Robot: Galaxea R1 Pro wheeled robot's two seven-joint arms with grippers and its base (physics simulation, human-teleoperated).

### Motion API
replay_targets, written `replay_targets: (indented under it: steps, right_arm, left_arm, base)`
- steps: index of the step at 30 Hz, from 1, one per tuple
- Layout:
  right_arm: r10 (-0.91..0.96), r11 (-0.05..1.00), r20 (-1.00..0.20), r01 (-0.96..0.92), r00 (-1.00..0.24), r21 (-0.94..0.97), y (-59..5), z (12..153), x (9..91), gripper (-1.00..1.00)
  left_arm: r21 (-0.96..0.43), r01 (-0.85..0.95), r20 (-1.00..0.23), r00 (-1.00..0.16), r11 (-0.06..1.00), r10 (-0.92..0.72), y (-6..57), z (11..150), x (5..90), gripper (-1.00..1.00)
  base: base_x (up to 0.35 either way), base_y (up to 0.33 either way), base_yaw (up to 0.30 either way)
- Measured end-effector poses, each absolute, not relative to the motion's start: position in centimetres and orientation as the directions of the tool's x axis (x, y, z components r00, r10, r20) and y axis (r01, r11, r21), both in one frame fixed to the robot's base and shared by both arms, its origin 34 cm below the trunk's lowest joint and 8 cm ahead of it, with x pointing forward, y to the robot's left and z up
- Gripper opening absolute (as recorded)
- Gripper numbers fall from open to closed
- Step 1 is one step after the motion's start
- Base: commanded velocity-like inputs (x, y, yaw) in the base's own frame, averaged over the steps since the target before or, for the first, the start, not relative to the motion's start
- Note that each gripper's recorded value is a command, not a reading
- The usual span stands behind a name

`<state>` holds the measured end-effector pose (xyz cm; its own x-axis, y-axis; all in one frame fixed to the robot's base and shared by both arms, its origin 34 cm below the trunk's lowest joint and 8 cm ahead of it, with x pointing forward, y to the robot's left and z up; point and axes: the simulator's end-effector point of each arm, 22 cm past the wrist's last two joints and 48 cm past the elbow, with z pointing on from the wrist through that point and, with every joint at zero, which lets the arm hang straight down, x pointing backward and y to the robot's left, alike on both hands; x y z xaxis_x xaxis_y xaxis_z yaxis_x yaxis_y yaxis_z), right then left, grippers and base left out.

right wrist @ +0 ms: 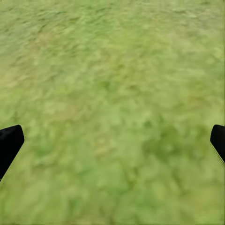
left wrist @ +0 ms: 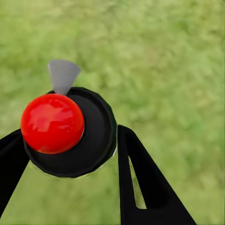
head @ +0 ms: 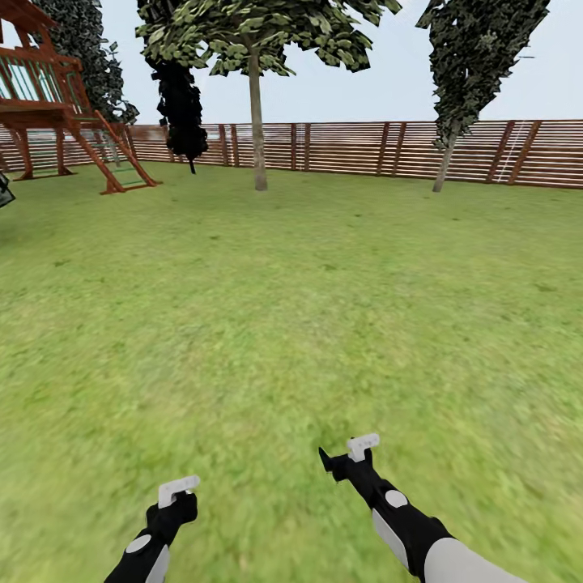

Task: In the garden, pick up the pesticide atomizer on the floor and spray pesticide onto both trees until each tree trunk is fully covered.

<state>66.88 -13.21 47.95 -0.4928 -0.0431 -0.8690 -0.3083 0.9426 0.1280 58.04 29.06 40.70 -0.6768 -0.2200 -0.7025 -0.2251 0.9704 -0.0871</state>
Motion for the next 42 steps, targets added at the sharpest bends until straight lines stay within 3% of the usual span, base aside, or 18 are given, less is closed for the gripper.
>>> replay_targets:
  steps: [42]
  right_arm:
    - [-0.044, 0.942, -0.869, -0.309, -0.493, 0.128, -13.12, 47.92, 66.84, 1.0]
  left_arm:
    - [-0.088, -0.225, -0.702, -0.677, 0.97, -0.221, 29.02, 40.69, 58.04, -1.0]
  base:
    - [0.34, 0.0, 0.0]
